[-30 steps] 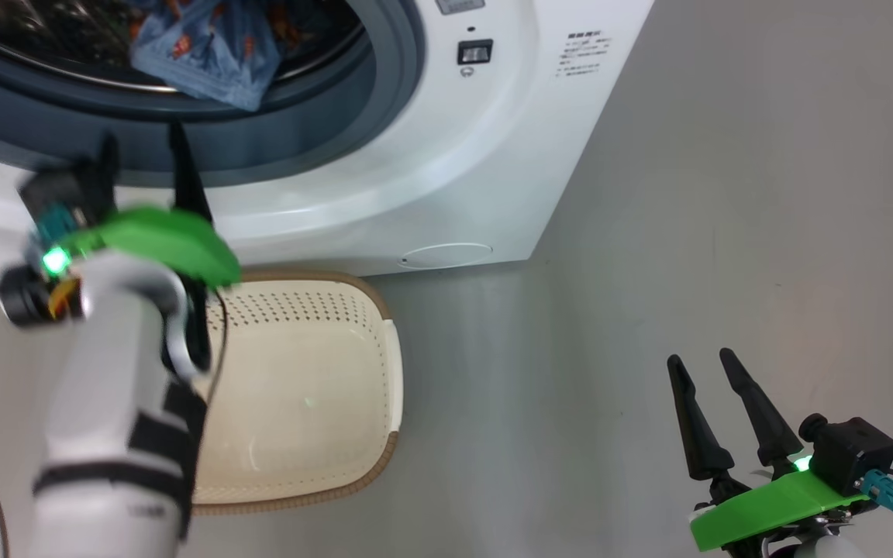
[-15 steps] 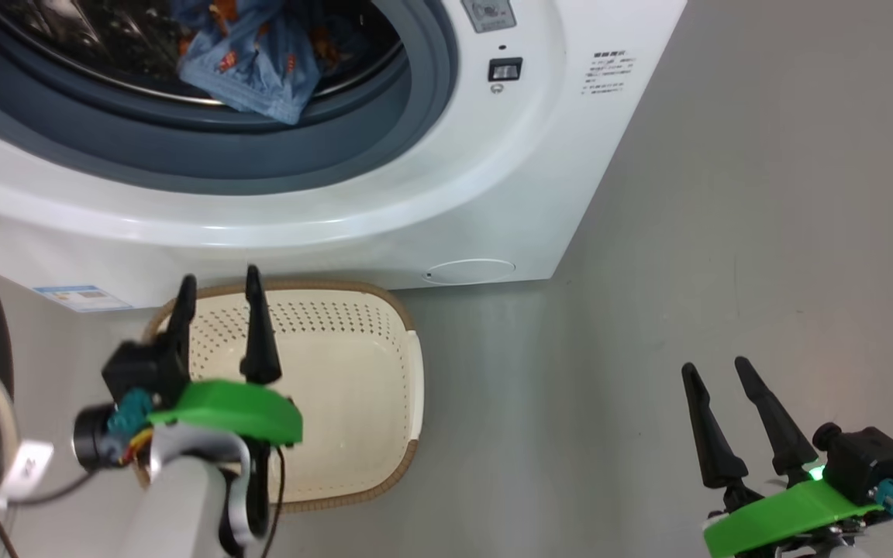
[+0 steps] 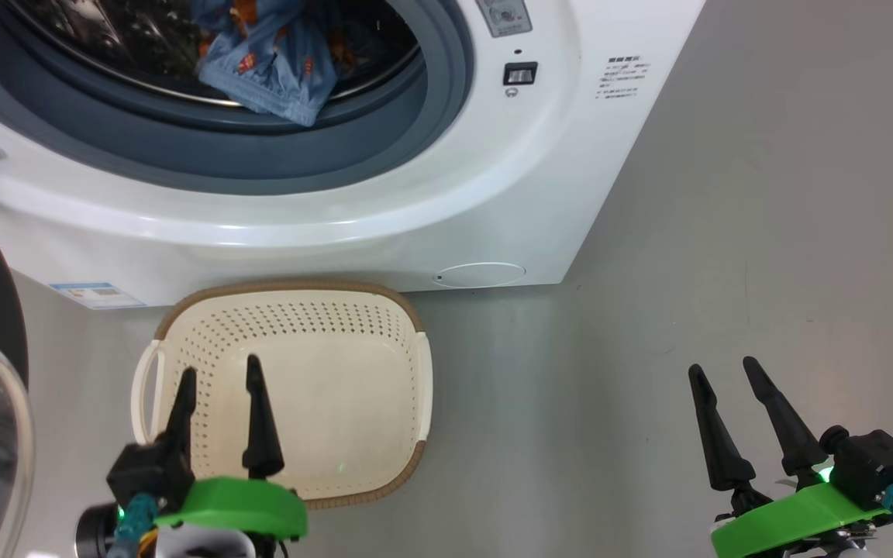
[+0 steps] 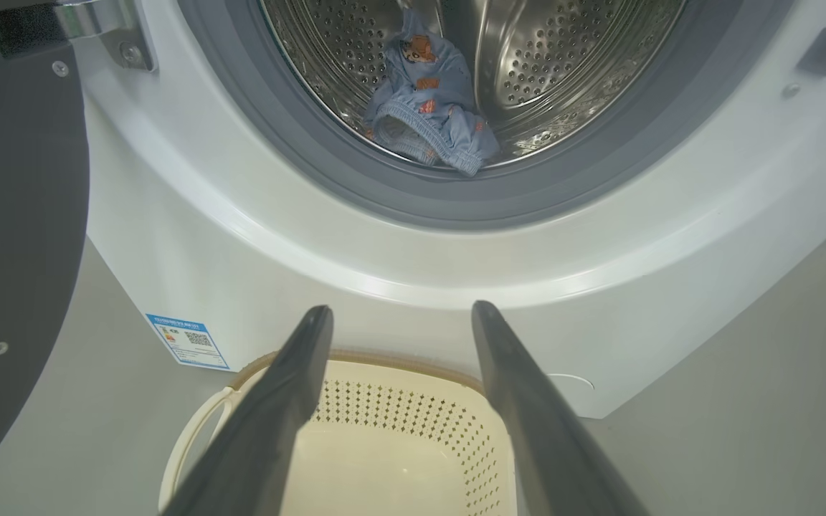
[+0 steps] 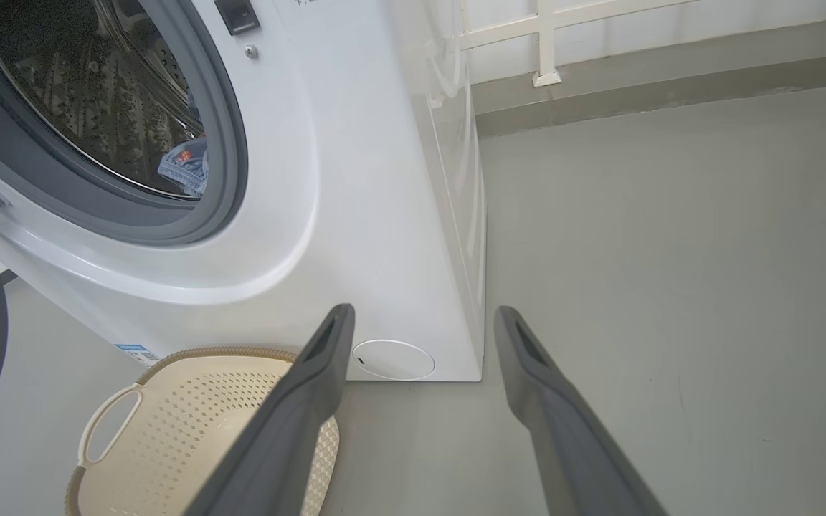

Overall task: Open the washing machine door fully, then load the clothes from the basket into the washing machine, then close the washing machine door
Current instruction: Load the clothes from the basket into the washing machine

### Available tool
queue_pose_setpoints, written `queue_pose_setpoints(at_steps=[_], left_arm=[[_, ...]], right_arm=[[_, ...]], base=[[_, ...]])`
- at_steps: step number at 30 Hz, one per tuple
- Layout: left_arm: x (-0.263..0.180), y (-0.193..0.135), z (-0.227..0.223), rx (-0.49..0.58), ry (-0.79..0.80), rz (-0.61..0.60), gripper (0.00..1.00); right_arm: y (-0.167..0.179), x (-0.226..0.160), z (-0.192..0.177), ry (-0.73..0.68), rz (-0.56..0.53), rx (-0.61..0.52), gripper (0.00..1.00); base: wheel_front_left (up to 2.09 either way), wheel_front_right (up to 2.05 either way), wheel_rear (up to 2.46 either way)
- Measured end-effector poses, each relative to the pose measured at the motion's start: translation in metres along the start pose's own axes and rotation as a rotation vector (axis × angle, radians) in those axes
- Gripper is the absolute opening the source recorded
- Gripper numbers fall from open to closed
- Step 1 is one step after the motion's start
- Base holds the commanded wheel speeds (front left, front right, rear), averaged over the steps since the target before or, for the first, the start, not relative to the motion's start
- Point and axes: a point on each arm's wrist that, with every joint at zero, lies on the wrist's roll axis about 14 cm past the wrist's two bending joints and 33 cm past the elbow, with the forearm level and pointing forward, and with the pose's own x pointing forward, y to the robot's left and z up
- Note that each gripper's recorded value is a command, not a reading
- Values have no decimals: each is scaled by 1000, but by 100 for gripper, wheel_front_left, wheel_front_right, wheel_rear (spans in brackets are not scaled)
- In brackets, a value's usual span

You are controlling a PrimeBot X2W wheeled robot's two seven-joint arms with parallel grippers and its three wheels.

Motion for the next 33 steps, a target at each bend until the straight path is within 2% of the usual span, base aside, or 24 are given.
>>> queue_pose_setpoints(at_steps=[10, 19, 29, 33], left_arm=[[-9, 9, -7, 21, 38, 18, 100], [0, 0, 2, 45, 38, -27, 100], [66, -44, 23, 96, 13, -189, 100], [102, -60, 30, 112, 10, -216, 100]], right_arm=[[-4, -2, -1, 4, -13, -1, 100], [-6, -4, -4, 12, -20, 0, 100], [-10, -6, -15, 45, -40, 10, 100], [-15, -3, -16, 44, -59, 12, 100]], base=[[0, 0, 0], [0, 0, 0], [0, 0, 0], [0, 0, 0]])
